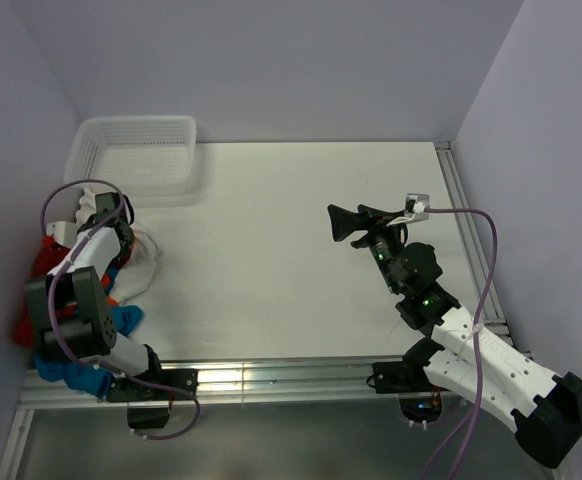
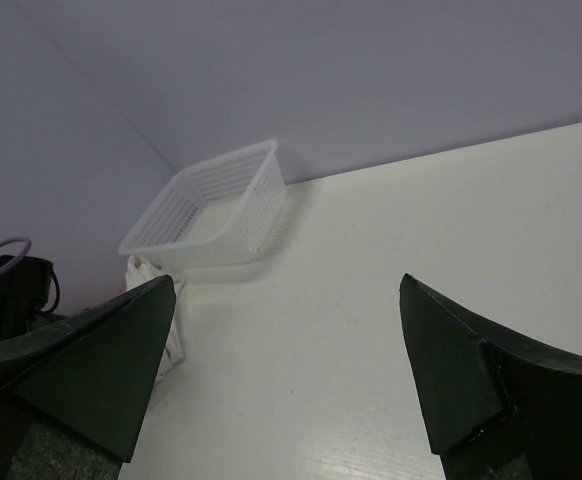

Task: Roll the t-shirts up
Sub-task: Grab a tshirt with the left arm

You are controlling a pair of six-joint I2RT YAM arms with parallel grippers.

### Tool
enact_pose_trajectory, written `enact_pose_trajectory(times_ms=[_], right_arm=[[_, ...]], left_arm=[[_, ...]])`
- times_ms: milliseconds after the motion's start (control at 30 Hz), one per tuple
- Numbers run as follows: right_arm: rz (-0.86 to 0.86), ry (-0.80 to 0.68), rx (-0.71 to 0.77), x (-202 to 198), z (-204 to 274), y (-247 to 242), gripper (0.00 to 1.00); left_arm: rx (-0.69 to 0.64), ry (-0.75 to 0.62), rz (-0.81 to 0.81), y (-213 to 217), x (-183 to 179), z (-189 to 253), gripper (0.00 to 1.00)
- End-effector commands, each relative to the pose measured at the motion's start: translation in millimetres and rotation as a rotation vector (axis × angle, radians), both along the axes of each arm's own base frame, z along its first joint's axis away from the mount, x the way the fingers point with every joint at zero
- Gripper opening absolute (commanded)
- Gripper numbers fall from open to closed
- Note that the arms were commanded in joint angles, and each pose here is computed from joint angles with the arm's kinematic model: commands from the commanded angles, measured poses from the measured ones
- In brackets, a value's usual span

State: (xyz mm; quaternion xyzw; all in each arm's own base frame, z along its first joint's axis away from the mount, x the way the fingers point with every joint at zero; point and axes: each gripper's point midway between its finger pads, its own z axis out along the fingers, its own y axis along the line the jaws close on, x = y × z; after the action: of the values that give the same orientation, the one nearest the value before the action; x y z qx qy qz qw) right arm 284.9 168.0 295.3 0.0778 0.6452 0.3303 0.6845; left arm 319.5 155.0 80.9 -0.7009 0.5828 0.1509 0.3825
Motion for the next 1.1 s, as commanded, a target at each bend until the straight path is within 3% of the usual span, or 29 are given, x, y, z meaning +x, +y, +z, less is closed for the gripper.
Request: enact_pose_trajectory(times_ms=[0,33,100,233,500,800,900,1067], right_arm=[[0.001,-0.053,0.038,-3.1,18.2,-1.2,1.00],[-0.001,-0.054,0.039,-3.0,19.0,-1.4,1.00],[-0.005,-0.053,0.037,-2.4,18.8,-2.0,1.00],[-0.017,-0.050,0.029,-2.3,19.3,-4.6,1.00],[-0.068,0.014,-0.041,4.2,9.7,-11.4,1.00],[-0.041,0.041,-0.077,-4.5,10.2,-12.3,0.99],[-0.032,0.029,-0.072,-15.3,14.8,-18.3,0.98],[-0.030,0.011,-0.058,-28.0,18.8,-26.8,0.99]], left_arm=[[0.125,-0.073,-0.015,-15.4,21.9,55.4,0.00],[0.139,-0.014,-0.012,-20.6,11.8,56.7,0.00],[0.192,-0.047,0.002,-33.7,15.7,83.9,0.00],[0.205,-0.055,-0.117,-61.8,24.7,119.8,0.00],[0.242,-0.280,-0.248,-105.0,12.9,225.2,0.00],[0.230,-0.686,-0.800,-204.4,4.3,363.1,0.00],[0.184,-0.785,-0.987,-238.3,-6.5,388.4,0.00],[0.135,-0.864,-1.108,-261.1,-18.9,408.7,0.00]])
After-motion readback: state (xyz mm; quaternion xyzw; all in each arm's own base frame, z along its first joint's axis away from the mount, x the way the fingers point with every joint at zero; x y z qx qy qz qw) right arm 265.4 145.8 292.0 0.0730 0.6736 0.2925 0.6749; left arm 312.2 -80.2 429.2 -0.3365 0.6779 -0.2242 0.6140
